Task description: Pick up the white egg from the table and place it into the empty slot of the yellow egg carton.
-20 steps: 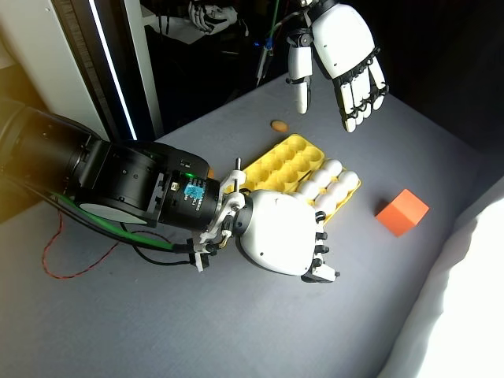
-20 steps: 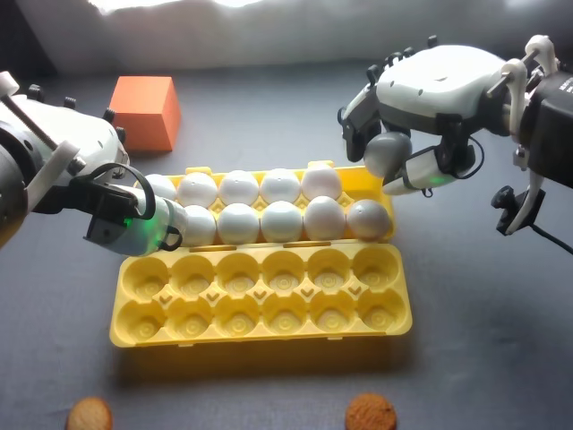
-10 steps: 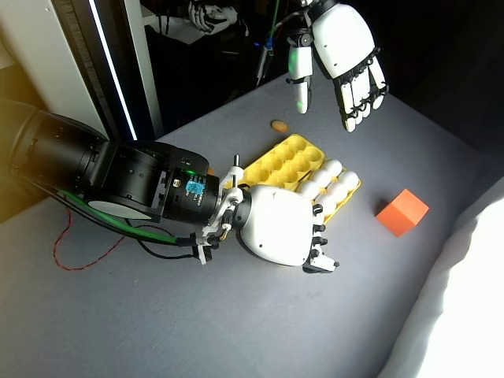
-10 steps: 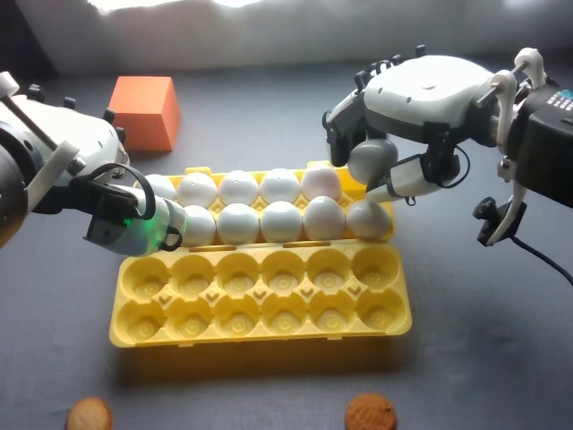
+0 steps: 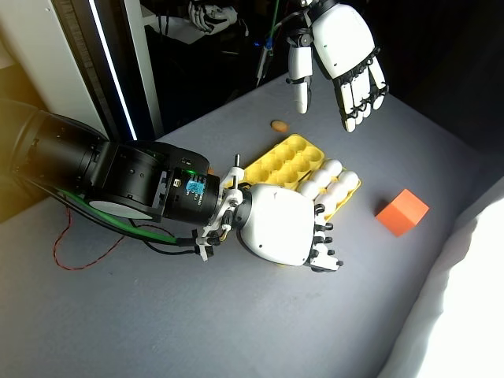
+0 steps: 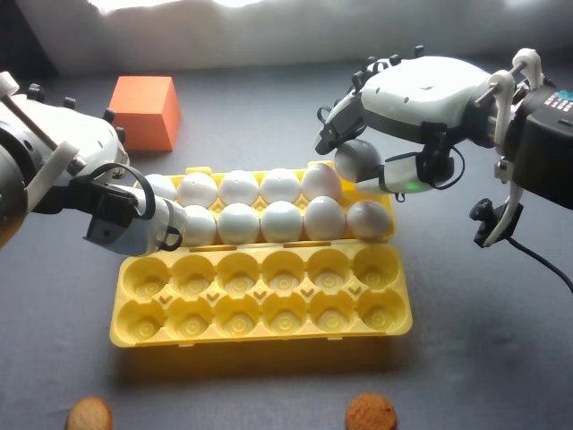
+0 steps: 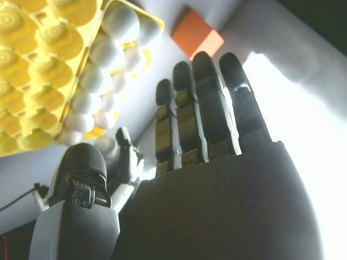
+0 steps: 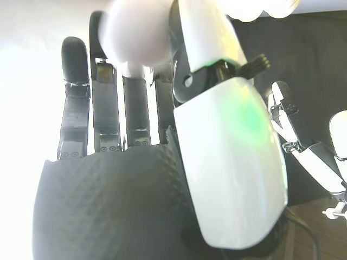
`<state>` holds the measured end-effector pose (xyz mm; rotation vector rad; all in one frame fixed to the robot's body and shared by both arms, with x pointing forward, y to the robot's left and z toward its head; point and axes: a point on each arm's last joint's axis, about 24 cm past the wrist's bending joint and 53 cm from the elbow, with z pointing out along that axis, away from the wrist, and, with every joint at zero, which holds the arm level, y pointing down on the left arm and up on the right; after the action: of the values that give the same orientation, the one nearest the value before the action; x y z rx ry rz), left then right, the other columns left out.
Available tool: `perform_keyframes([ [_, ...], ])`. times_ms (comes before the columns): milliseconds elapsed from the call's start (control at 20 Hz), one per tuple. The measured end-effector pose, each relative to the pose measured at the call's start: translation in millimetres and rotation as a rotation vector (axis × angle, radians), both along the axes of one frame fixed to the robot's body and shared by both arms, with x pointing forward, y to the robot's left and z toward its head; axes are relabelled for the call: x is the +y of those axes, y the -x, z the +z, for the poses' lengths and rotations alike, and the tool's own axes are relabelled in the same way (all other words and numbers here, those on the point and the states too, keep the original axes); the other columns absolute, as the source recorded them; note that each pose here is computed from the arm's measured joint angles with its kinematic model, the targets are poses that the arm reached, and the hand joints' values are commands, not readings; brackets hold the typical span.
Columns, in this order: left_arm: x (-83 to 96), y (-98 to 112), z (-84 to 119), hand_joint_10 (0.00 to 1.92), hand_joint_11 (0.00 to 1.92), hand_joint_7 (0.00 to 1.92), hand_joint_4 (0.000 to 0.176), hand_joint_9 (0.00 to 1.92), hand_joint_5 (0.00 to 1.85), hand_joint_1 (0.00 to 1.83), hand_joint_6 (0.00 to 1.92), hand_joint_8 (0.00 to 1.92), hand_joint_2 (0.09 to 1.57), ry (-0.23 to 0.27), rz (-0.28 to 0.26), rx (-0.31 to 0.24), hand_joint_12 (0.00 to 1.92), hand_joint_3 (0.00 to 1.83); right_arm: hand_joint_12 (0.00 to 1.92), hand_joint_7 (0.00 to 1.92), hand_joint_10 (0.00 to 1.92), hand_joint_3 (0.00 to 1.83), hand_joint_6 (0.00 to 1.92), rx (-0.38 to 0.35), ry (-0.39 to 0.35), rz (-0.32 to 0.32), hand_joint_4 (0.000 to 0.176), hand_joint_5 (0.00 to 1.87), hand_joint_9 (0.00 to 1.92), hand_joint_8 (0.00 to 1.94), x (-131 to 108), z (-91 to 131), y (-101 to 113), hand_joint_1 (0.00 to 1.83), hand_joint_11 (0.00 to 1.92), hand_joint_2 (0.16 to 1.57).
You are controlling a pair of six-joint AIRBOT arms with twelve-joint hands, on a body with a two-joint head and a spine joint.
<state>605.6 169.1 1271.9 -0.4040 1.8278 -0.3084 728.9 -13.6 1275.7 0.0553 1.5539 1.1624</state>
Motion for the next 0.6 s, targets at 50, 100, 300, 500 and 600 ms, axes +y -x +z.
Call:
perform_keyframes([
  [50,0.0,0.0,-0.1,0.01,0.0,0.44,0.0,0.4,0.36,0.0,0.0,0.0,1.29,0.0,0.0,0.0,0.68,0.0,1.36,0.81,0.4,0.0,0.09,0.0,-0.001,0.0,0.0,0.73,0.58,0.05,0.1,0.1,0.1,1.13,0.1,1.12],
  [100,0.0,0.0,-0.1,0.0,0.0,0.44,0.0,0.39,0.37,0.0,0.0,0.0,1.29,0.0,0.0,0.0,0.67,0.0,1.34,0.84,0.35,0.0,0.07,0.0,0.001,-0.001,0.0,0.75,0.61,0.04,-0.4,-1.3,0.1,1.14,0.11,1.1],
  [300,-0.2,0.1,-0.4,0.01,0.0,0.46,0.0,0.41,0.37,0.0,0.0,0.01,1.29,0.001,-0.001,0.002,0.68,0.0,1.34,0.81,0.33,0.0,0.06,0.005,0.003,0.0,0.0,0.74,0.6,0.02,-0.1,-3.2,0.3,1.11,0.08,1.11],
  [500,-0.1,0.1,-0.5,0.0,0.0,0.47,0.0,0.42,0.38,0.0,0.0,0.0,1.29,0.001,0.0,0.002,0.69,0.0,1.37,0.71,0.28,0.0,0.02,0.004,0.002,0.002,0.0,0.68,0.52,0.0,0.6,-3.1,0.9,1.03,0.0,1.06],
  [600,-0.2,0.1,-0.4,0.0,0.0,0.47,0.0,0.42,0.38,0.0,0.0,0.01,1.29,0.001,-0.001,0.002,0.69,0.0,1.34,0.67,0.27,0.0,0.0,0.005,0.002,0.002,0.0,0.64,0.5,0.0,0.6,-3.2,0.9,1.01,0.0,1.04],
])
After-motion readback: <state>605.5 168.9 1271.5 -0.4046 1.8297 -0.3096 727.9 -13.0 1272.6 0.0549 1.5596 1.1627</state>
